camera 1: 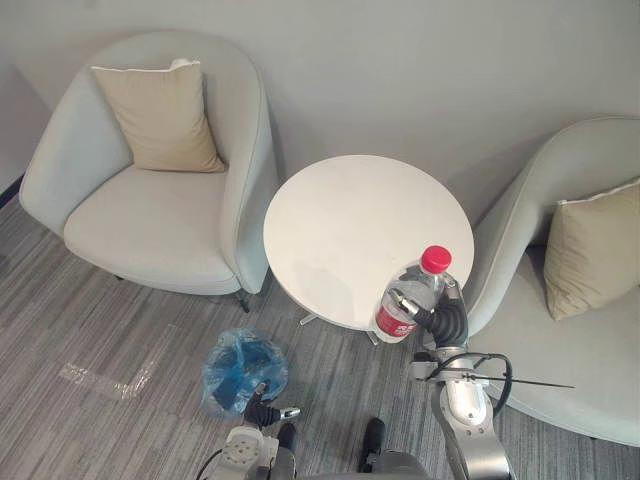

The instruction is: Gather rubbish on tea table into small bin, then transfer packed bag to large trash can.

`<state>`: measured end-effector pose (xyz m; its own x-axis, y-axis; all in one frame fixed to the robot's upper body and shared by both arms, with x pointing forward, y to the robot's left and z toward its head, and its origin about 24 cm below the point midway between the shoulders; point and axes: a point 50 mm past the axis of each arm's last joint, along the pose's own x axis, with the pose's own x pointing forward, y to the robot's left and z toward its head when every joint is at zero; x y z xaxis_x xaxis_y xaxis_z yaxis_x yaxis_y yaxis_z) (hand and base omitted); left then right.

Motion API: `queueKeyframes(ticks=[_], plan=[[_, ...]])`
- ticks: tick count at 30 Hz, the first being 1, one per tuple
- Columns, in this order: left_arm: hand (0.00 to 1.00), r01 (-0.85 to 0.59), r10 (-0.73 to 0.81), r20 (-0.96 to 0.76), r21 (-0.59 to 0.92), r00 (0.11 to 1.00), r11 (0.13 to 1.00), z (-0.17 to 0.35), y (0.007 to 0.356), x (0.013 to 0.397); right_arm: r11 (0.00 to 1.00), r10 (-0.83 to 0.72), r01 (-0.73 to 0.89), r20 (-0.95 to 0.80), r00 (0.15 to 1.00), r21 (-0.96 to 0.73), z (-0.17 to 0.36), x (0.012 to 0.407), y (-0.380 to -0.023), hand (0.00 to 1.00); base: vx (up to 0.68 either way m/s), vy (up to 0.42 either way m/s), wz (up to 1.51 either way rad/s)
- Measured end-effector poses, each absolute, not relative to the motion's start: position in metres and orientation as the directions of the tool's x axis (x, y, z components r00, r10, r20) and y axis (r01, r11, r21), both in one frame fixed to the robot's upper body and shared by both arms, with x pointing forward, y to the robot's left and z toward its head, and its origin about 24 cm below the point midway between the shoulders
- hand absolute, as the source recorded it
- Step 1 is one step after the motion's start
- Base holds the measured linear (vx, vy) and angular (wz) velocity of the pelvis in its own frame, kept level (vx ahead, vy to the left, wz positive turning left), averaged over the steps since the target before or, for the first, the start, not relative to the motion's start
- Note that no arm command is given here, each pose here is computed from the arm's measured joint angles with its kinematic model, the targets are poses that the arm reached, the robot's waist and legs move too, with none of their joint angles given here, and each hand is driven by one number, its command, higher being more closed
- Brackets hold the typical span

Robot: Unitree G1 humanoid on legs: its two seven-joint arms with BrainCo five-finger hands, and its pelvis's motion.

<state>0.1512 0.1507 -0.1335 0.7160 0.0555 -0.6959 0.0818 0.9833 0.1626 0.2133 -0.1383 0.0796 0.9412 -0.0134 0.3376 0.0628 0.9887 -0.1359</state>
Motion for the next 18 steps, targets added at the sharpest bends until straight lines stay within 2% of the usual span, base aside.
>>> queueKeyframes(ticks=[5, 7, 10, 18], plan=[[0.00, 0.084, 0.045, -0.700, 0.149, 0.713, 0.985, -0.135, 0.145, 0.151, 0.985, 0.012, 0.058, 0.394, 0.919, -0.164, 0.091, 0.222, -0.131, 1.00, 0.00, -0.005, 0.46], [0.00, 0.138, -0.016, -0.705, 0.117, 0.709, 0.984, -0.136, 0.124, 0.146, 0.976, -0.046, 0.126, 0.397, 0.917, -0.176, 0.091, 0.226, -0.146, 1.00, 0.10, 0.065, 1.04], [0.00, 0.206, -0.054, -0.704, 0.132, 0.708, 0.970, -0.136, 0.116, 0.144, 0.975, -0.077, 0.149, 0.375, 0.924, -0.167, 0.086, 0.231, -0.148, 1.00, 0.08, 0.088, 0.73], [0.00, 0.211, -0.017, -0.720, 0.181, 0.694, 0.961, -0.140, 0.134, 0.138, 0.991, -0.007, 0.041, 0.251, 0.968, -0.130, 0.059, 0.232, -0.119, 1.00, 0.02, 0.117, 0.37]])
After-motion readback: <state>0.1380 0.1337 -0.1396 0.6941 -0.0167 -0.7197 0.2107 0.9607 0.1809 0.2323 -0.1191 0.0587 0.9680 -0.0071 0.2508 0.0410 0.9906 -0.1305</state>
